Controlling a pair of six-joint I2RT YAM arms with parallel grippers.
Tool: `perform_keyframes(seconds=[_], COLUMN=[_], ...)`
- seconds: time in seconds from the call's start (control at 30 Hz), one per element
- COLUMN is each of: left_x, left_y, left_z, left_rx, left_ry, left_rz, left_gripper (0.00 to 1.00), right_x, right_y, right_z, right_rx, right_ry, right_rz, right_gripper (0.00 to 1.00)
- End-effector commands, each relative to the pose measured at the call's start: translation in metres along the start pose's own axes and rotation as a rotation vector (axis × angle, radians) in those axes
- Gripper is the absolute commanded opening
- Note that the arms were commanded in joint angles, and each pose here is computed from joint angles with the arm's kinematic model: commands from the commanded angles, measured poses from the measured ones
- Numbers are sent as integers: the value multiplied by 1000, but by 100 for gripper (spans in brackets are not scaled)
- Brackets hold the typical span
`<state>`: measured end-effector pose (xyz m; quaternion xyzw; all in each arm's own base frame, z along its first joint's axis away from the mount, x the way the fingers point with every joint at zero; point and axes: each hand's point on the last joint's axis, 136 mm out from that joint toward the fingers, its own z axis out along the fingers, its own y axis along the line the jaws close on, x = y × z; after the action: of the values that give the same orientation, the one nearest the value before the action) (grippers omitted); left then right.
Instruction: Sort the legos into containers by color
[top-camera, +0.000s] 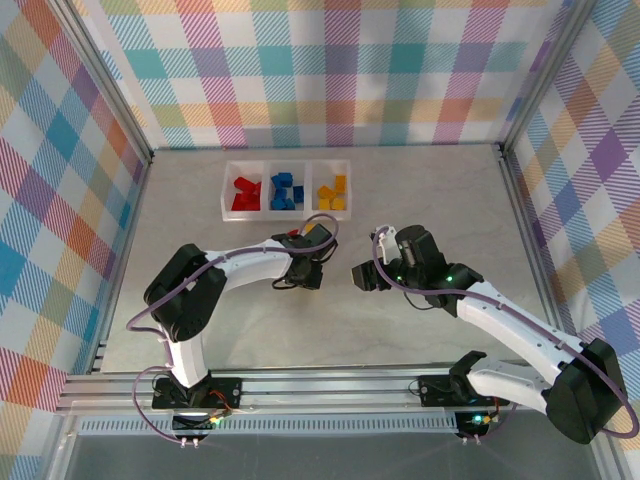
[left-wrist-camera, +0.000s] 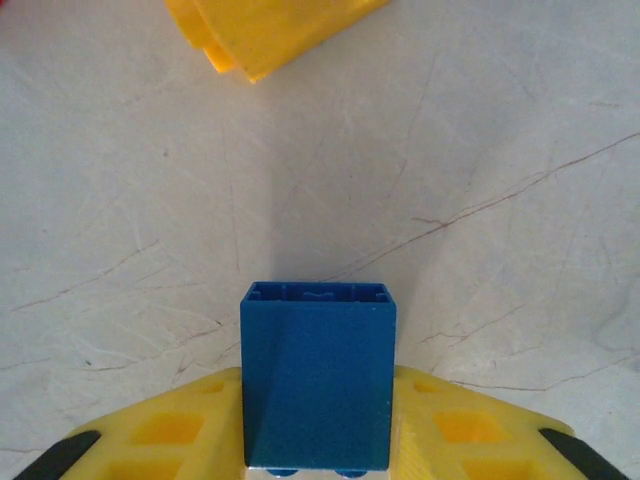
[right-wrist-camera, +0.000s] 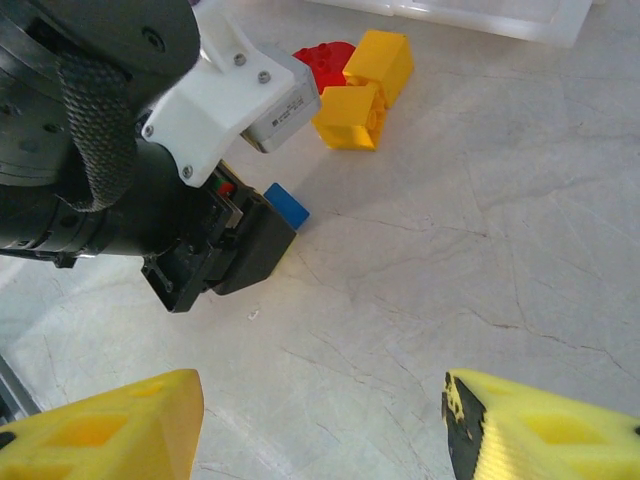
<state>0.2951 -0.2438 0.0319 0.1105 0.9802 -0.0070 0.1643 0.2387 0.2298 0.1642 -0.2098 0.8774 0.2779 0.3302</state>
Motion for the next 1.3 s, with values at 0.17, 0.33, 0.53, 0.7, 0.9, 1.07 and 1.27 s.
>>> perform_keyframes(seconds=[0.17, 0.33, 0.53, 0.7, 0.9, 1.07, 1.27], left_x=[-57, -102, -157, -194, -227, -248, -260], left_y=[31, 57, 88, 108, 114, 117, 125], left_z=[-52, -76, -77, -62, -49, -44, -51], left_rx=[-32, -55, -82, -69, -62, -61, -72], left_ry=[-112, -197, -315, -380, -420, -437, -464], left_rz=[-16, -48, -76, -117, -119, -119, -156], left_gripper=[33, 34, 34, 35, 37, 38, 60], right_x=[1, 0, -3, -1, -2, 1, 1], right_y=[-3, -2, 1, 7, 11, 12, 15], right_z=[-4, -8, -13, -15, -13, -10, -1], right_rx=[24, 27, 14, -4, -5, 6, 8], right_ry=[-9, -19, -24, -5, -16, -2, 18], right_rz=[12, 7, -1, -7, -12, -16, -18], right_gripper=[64, 64, 64, 63, 63, 63, 63])
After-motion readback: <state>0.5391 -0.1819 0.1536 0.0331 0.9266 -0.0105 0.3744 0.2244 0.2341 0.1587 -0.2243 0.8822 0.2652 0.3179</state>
